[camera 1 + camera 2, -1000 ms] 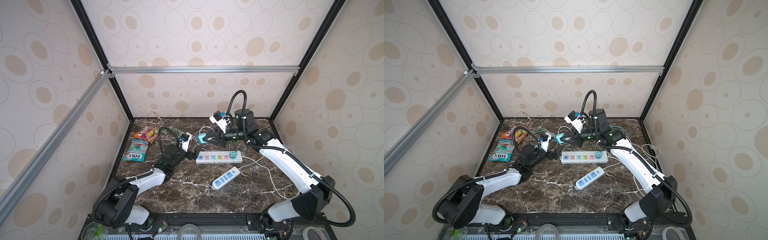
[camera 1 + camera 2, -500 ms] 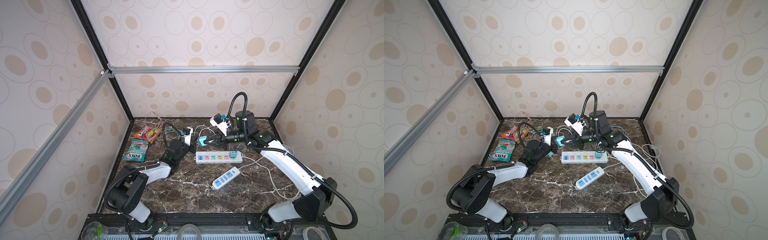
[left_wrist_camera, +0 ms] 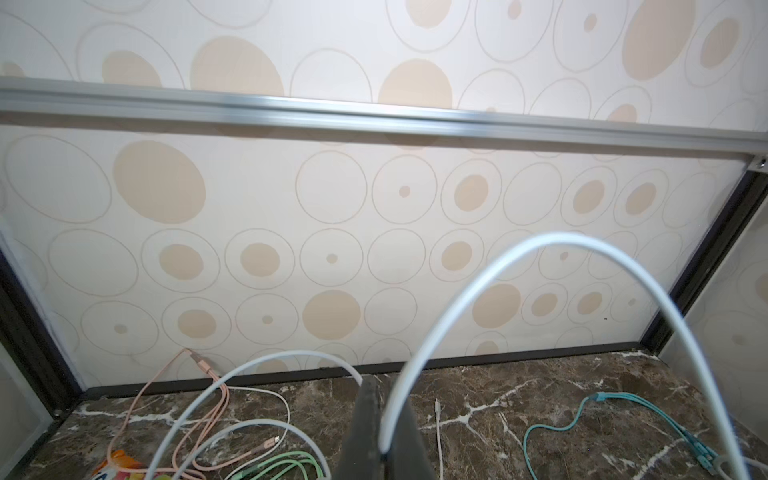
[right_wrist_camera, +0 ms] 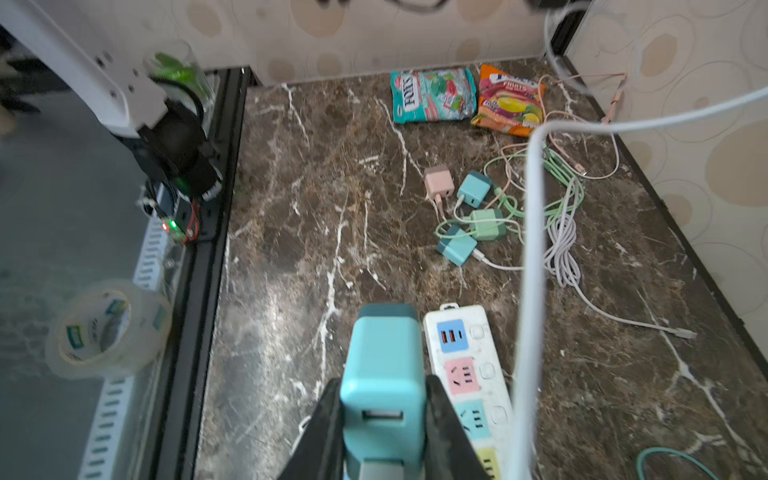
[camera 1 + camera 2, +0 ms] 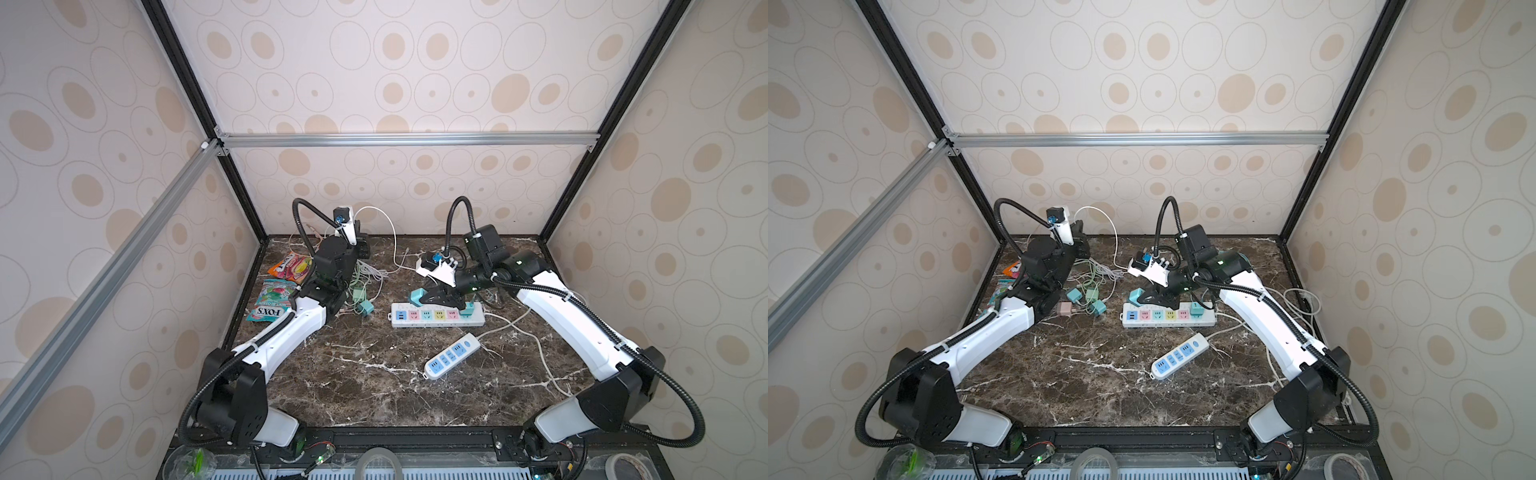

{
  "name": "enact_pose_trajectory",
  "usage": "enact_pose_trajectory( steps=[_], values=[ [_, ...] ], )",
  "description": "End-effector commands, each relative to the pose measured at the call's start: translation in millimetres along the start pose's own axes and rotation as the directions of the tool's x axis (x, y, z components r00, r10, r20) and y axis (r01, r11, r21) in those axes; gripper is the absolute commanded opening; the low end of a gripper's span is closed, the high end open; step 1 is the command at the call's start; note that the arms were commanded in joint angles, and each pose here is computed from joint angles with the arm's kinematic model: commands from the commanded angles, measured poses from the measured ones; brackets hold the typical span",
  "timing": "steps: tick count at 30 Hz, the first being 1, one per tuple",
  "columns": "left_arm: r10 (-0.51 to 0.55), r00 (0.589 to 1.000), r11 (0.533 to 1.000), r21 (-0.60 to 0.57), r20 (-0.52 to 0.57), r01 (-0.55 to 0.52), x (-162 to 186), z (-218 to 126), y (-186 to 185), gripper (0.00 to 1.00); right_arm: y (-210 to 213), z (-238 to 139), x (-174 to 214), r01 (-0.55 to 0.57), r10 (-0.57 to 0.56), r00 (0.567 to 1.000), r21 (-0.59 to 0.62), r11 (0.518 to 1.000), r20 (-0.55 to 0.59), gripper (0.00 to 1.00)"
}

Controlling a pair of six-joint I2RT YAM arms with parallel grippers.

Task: Insert the plug

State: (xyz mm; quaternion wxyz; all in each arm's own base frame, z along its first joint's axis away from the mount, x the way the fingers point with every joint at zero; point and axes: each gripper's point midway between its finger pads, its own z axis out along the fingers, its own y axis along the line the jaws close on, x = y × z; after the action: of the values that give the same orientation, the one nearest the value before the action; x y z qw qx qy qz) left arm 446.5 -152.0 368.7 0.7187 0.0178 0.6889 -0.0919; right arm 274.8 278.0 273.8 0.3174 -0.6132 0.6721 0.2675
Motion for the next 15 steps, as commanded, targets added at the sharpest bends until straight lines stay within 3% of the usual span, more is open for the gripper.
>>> enact_pose_trajectory(
  steps=[1,5,7,10,13,15],
  values=[
    [-0.014,1.0,0.999,0.029,0.005,0.014,-29.4,-14.1,-1.5,0.0,5.1,5.3,48.2,0.114,-0.13,0.966,-0.086,0.99,-0.225,0.01],
    [-0.057,0.996,0.992,0.105,-0.061,0.063,-24.3,-24.8,-13.6,0.0,-19.9,13.9,87.8,0.137,-0.162,0.891,-0.09,0.987,-0.423,0.0],
    [-0.104,0.987,0.983,0.14,-0.121,0.121,-11.1,-26.4,-22.5,0.0,-25.2,14.7,100.7,0.124,-0.168,0.869,-0.123,0.985,-0.466,0.0],
    [-0.139,0.963,0.966,0.181,-0.232,0.183,17.9,-26.6,-40.4,0.0,-25.6,13.9,108.0,0.083,-0.17,0.872,-0.204,0.975,-0.458,0.0],
    [-0.154,0.937,0.957,0.189,-0.315,0.221,45.4,-25.7,-54.1,0.0,-40.0,15.0,113.2,0.1,-0.176,0.877,-0.188,0.977,-0.447,0.0],
    [-0.158,0.923,0.95,0.2,-0.351,0.239,60.0,-25.2,-65.1,0.0,-53.2,15.7,124.9,0.114,-0.18,0.857,-0.164,0.98,-0.483,0.0]
  ],
)
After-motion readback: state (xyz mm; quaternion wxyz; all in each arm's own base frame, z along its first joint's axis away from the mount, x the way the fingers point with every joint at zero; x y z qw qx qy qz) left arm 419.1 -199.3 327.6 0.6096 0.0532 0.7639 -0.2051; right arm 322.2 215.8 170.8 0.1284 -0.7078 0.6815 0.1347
